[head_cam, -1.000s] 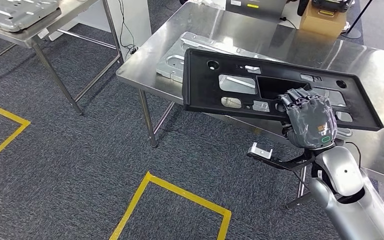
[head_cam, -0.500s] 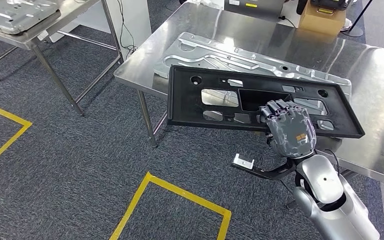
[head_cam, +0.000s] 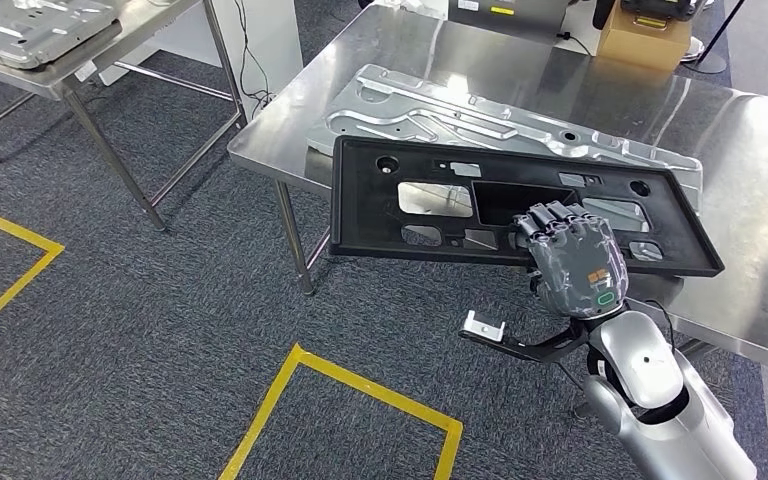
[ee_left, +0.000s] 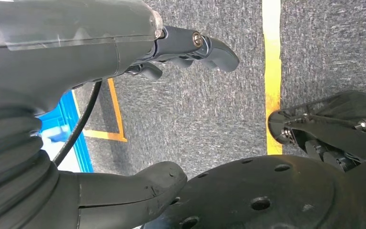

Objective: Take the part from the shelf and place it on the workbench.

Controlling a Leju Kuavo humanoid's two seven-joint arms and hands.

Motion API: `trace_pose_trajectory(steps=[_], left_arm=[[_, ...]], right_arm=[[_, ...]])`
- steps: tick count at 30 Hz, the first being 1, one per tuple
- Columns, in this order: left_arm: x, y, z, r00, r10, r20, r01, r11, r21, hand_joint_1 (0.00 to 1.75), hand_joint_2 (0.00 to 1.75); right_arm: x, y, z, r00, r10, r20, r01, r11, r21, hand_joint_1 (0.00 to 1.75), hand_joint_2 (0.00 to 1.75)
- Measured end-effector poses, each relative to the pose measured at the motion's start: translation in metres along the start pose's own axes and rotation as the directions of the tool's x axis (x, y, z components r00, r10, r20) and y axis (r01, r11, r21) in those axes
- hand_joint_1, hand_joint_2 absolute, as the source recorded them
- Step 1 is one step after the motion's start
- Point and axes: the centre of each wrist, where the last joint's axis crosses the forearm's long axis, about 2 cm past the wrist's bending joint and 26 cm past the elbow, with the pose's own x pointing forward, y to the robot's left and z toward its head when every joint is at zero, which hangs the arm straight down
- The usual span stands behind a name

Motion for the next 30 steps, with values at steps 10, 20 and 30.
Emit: trace_pose_trajectory(steps=[10,20,30], left_arm=[[0.0,0.0,0.0,1.0,-0.009,0.007,0.009,1.0,-0.004,0.0,1.75],[0.002,-0.004,0.0,1.0,-0.016,0.007,0.016,1.0,0.01,0.0,1.75],[0.004,-0.006,-0.001,1.0,-0.017,0.002,0.017,1.0,0.023,0.0,1.75]], right_arm=[[-0.003,-0.001,-0.001,1.0,-0.012,-0.004,0.012,1.0,0.005,1.75,1.75],[-0.036,-0.006,0.012,1.0,0.007,-0.015,-0.006,1.0,0.028,1.75,1.75],[-0.057,-0.01,0.019,0.999,0.023,-0.04,-0.021,0.999,0.05,1.75,1.75]])
